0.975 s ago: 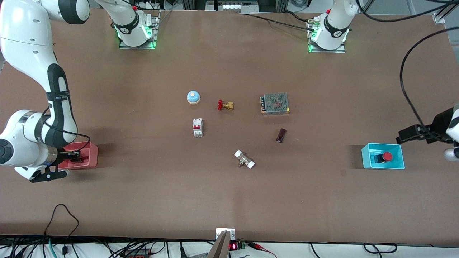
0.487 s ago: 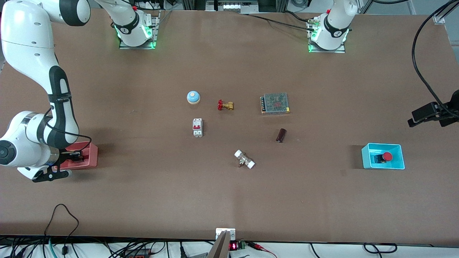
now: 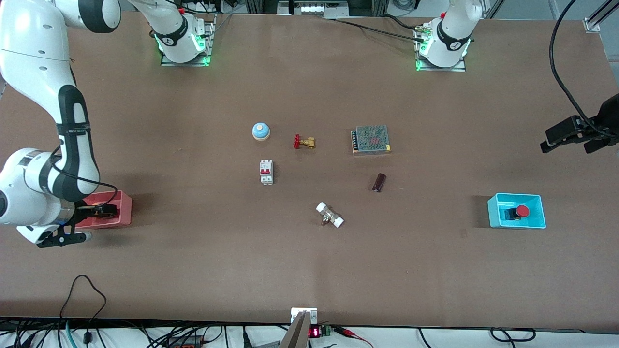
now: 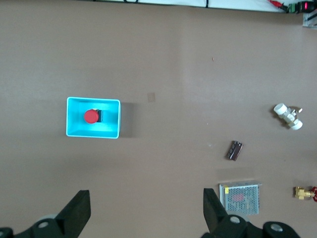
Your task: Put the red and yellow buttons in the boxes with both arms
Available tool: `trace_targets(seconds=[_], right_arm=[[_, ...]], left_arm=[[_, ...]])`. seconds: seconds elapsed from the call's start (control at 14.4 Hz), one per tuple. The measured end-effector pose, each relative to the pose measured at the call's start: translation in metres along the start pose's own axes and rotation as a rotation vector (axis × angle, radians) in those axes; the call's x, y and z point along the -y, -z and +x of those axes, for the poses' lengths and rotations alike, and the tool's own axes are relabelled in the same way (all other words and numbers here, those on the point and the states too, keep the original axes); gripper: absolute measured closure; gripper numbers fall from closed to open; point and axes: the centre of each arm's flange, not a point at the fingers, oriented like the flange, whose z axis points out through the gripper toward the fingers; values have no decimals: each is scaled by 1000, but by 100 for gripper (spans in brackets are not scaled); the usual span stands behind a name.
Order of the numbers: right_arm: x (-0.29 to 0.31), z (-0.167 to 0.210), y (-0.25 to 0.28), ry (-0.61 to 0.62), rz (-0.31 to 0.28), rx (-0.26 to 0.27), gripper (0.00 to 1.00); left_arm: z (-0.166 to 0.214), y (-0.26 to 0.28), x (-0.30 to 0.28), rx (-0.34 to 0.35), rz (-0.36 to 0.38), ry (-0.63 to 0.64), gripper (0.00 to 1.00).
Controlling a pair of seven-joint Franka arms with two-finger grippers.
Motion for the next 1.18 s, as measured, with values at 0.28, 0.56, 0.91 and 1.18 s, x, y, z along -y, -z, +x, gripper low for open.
trace_targets(seconds=[0.28,0.56,0.91,1.18], right_arm=[[4,-14,83,1,28,-11,0],[19,-46,180,3,63,-32,0],[56,-82,259,5,90,-44,0],[65,-104,286,-94,108,-17,0]], left_arm=[[-26,10,0,3,7,1,0],[-42,14,4,7,44,4,0],[-49,14,7,13,69,5,0],[-49,12,8,17,69,7,0]])
